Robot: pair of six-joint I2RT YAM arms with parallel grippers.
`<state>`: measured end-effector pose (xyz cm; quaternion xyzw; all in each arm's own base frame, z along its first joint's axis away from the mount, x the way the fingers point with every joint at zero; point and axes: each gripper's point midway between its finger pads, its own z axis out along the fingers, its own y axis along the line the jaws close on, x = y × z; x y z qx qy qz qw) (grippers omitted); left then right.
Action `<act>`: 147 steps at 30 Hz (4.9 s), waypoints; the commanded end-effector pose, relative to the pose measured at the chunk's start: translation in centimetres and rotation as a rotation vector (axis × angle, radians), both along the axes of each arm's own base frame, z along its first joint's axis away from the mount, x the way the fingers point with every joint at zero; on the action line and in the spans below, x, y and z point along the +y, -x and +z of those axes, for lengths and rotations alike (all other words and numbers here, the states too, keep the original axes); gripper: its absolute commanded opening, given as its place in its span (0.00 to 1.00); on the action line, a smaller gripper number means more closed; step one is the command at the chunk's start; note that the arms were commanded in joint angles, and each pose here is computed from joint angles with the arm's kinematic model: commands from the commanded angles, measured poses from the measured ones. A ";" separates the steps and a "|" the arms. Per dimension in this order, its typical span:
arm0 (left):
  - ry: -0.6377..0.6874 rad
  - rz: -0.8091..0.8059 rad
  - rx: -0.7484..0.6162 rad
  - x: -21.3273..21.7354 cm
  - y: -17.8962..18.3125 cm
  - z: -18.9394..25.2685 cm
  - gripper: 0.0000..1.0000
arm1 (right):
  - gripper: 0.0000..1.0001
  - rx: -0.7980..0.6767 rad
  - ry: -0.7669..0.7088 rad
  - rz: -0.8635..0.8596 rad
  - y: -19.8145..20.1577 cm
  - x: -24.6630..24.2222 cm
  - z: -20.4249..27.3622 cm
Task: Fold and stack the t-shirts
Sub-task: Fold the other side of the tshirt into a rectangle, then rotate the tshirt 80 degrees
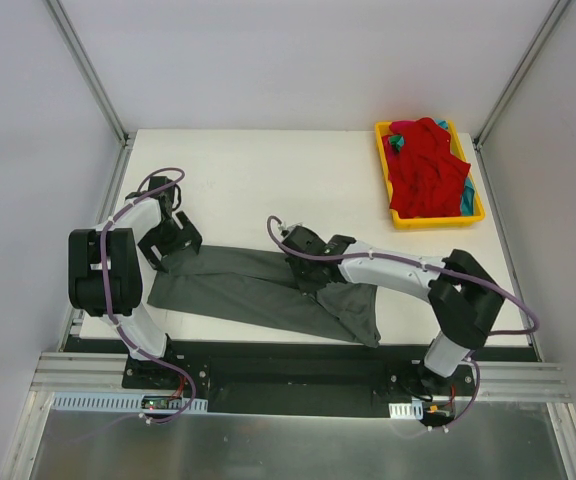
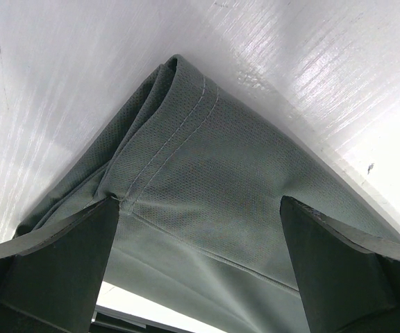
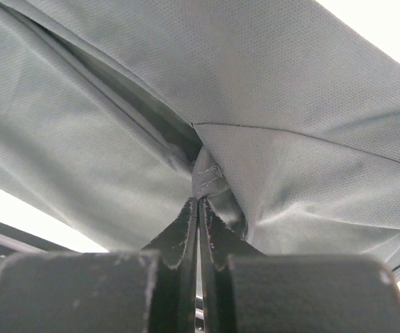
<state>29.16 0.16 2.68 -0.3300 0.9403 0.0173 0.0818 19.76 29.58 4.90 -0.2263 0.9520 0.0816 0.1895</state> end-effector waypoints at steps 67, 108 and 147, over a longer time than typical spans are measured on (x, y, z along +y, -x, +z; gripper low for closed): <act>-0.059 0.036 0.024 1.5 0.1 0.3 0.99 | 0.82 -0.111 0.037 0.138 2.9 -5.2 -0.2; -0.104 0.090 -0.027 2.4 -0.4 2.5 0.99 | 0.42 -0.212 0.041 -0.136 2.5 -10.0 4.4; 0.124 -0.137 0.224 -9.9 14.9 -1.5 0.99 | 0.96 0.223 -0.288 -0.358 -26.6 -5.4 -1.0</act>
